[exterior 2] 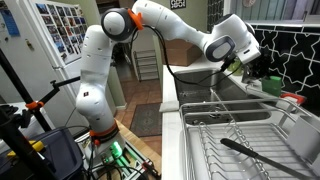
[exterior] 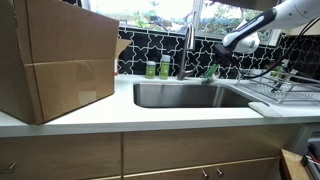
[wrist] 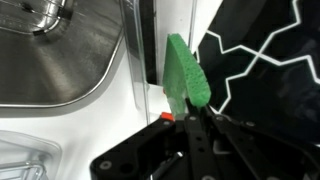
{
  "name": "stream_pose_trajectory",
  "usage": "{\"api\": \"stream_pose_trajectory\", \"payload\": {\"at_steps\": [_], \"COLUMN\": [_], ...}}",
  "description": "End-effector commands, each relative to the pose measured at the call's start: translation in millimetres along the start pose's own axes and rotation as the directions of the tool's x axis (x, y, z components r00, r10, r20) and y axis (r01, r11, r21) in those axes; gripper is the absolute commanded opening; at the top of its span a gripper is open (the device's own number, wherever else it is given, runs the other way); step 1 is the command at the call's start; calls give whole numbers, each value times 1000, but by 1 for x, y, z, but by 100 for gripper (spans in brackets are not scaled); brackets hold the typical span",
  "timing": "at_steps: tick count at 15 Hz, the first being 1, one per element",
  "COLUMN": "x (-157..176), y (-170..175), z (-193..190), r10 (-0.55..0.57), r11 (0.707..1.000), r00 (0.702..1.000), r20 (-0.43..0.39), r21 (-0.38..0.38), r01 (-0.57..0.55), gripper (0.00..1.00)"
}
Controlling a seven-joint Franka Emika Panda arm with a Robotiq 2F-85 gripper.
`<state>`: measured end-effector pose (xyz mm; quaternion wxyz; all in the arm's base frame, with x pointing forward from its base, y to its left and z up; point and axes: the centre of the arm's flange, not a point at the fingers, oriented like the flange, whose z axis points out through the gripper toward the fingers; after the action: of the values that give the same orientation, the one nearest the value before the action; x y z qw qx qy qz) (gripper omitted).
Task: Put the green sponge on the white sponge then place the two sponges in the clear container
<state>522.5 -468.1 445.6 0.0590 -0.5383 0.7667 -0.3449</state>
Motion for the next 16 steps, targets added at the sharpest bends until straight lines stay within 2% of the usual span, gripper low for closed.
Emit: {"api": "stream_pose_trajectory", "payload": {"at_steps": [1, 8, 12, 16], "x": [4, -8, -22, -39], "y": [-1, 8, 28, 61], "z": [-26, -121, -170, -206], "r10": [15, -21, -34, -85], "r11": [997, 997, 999, 986], "r00": [1000, 999, 968, 900], "r20": [-21, 49, 250, 427], "r21": [79, 71, 3, -96], "r01": [-13, 18, 35, 139], "gripper": [5, 6, 5, 5]}}
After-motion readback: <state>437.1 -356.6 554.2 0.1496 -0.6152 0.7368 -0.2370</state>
